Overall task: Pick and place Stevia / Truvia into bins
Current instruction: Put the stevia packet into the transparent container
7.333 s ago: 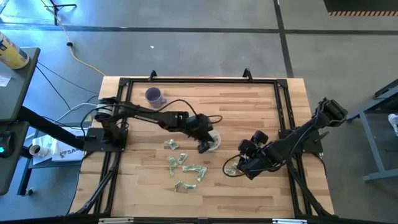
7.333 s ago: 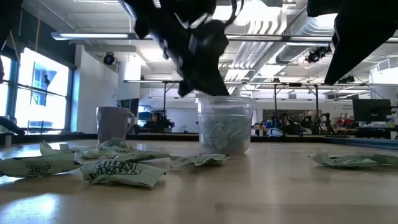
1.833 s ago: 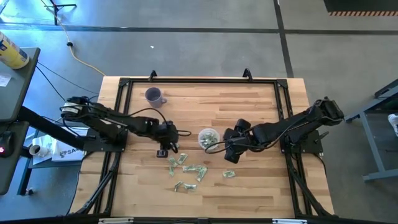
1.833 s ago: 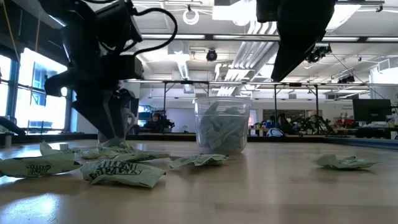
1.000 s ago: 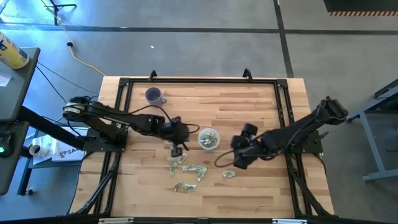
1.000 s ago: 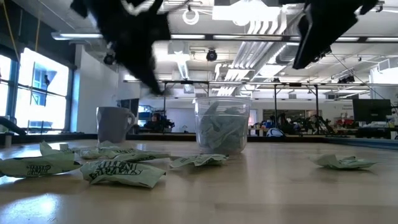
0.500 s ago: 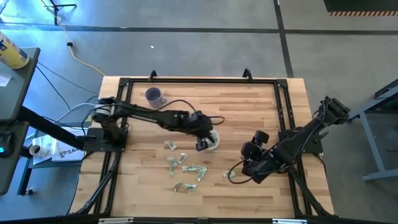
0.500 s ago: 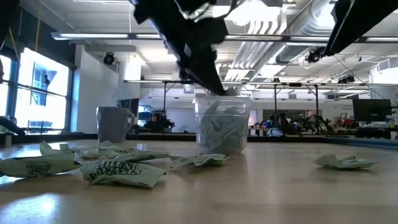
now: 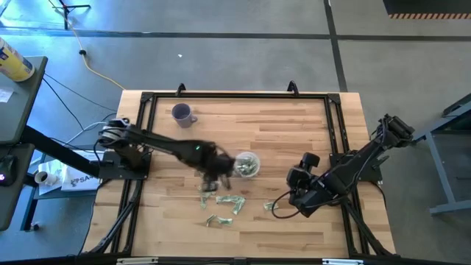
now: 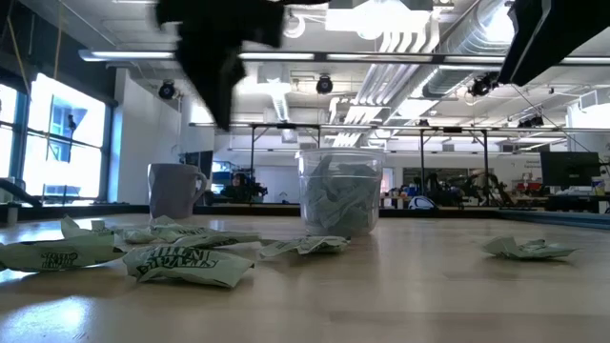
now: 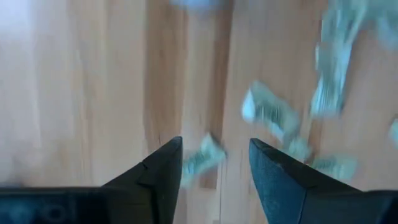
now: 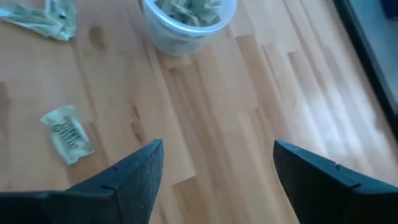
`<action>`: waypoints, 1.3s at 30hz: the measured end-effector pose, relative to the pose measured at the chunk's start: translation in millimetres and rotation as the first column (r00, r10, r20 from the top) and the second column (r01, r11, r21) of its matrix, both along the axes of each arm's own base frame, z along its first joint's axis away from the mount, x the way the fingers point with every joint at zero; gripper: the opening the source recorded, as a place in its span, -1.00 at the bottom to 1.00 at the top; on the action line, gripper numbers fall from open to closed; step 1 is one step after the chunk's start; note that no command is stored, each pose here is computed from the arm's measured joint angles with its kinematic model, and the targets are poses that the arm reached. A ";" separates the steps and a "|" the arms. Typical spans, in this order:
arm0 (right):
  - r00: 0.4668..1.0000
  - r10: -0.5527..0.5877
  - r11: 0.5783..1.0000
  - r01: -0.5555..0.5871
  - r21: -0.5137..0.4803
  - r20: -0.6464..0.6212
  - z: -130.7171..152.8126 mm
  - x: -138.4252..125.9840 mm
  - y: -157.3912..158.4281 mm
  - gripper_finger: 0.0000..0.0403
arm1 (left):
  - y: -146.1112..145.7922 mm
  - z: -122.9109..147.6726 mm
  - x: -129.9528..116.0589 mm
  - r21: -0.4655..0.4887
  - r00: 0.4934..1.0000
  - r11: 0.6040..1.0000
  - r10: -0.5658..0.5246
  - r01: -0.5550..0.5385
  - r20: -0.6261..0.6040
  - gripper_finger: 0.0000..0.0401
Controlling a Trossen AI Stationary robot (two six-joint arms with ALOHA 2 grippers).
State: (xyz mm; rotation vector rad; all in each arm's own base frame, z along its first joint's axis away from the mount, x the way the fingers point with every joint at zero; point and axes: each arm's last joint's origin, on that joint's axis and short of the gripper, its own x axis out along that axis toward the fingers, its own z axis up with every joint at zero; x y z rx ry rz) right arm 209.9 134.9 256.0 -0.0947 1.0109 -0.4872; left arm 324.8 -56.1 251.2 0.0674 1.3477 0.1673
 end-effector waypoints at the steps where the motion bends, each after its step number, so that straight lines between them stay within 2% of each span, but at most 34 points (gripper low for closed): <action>1: 1.000 0.005 1.000 -0.005 -0.010 -0.003 0.1 2.0 -2.3 0.45 | -3.3 -3.4 -7.8 0.003 1.000 1.000 -0.021 0.021 -0.011 0.05; 4: 1.000 0.016 1.000 -0.016 -0.024 -0.006 0.4 9.3 -9.3 0.45 | -7.2 -20.5 -30.9 -0.005 0.993 0.994 -0.110 0.110 -0.053 -0.03; 7: 1.000 0.026 1.000 -0.026 -0.003 -0.005 0.7 18.2 -16.0 0.45 | -4.2 -49.0 -49.3 -0.018 0.980 0.985 -0.174 0.173 -0.096 -0.09; 10: 0.999 0.031 0.999 -0.031 0.025 -0.012 0.7 24.1 -21.7 0.45 | 4.0 -65.0 -56.3 -0.041 0.978 0.978 -0.205 0.203 -0.043 -0.12; 15: 1.000 -0.006 0.999 0.007 0.054 -0.011 0.4 27.8 -28.2 0.45 | 14.5 -73.1 -56.3 -0.033 0.980 0.980 -0.197 0.196 -0.031 -0.05; 19: 0.999 -0.035 0.997 0.034 0.065 0.014 0.3 30.6 -29.6 0.45 | 24.6 -80.0 -57.3 -0.014 0.956 0.957 -0.290 0.290 -0.049 0.06; 24: 0.997 -0.075 0.995 0.072 0.075 0.031 -1.7 37.0 -35.2 0.45 | 42.2 -87.7 -59.6 -0.080 0.939 0.938 -0.340 0.336 -0.046 0.11; 28: 0.994 -0.095 0.992 0.090 0.087 0.045 -3.0 42.8 -39.8 0.45 | 55.5 -91.7 -59.2 -0.108 0.930 0.925 -0.367 0.363 -0.014 0.05; 32: 0.993 -0.109 0.990 0.105 0.095 0.036 -4.4 45.5 -44.2 0.45 | 64.0 -96.6 -60.1 -0.120 0.936 0.929 -0.352 0.351 0.013 -0.05; 39: 0.993 -0.112 0.988 0.108 0.106 0.028 -5.0 46.5 -45.8 0.45 | 63.9 -111.9 -59.9 -0.152 0.939 0.927 -0.344 0.342 0.014 -0.28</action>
